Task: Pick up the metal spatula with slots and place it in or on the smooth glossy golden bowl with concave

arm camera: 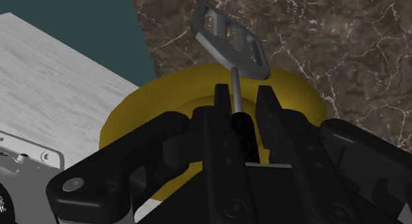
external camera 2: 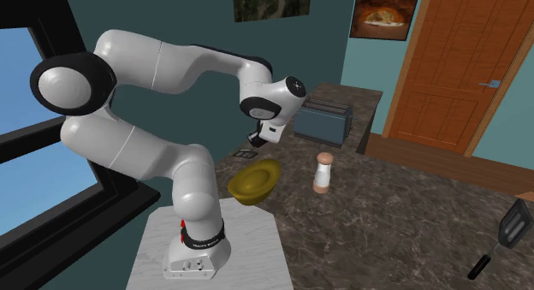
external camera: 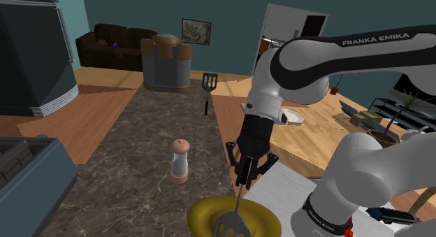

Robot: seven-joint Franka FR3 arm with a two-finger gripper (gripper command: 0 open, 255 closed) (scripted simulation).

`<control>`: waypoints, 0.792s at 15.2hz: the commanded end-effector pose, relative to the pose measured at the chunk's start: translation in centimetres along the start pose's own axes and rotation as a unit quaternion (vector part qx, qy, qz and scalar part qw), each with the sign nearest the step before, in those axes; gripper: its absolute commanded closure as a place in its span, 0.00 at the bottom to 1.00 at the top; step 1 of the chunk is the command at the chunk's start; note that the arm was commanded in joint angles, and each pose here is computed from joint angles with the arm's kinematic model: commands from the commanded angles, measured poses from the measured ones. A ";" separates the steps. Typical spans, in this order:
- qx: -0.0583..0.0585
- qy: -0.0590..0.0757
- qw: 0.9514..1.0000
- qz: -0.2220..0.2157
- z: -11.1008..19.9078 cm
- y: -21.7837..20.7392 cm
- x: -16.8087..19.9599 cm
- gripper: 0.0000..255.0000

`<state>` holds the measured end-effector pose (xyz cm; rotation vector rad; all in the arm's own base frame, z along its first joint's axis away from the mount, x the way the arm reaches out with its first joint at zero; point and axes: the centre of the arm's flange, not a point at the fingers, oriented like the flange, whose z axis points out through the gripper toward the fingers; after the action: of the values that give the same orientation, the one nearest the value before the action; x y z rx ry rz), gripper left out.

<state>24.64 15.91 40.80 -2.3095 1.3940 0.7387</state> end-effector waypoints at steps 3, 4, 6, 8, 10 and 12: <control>0.000 0.000 1.000 0.000 1.7 0.3 1.1 1.00; 0.000 0.000 1.000 0.000 2.1 0.3 1.5 1.00; 0.000 0.000 1.000 0.000 2.8 0.4 2.0 1.00; 0.000 0.000 1.000 0.000 2.8 0.4 2.0 1.00; 0.000 0.000 1.000 0.000 2.8 0.4 2.0 1.00; 0.000 0.000 1.000 0.000 2.8 0.4 2.0 1.00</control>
<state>24.35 15.86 37.33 -2.3093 1.3939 0.7386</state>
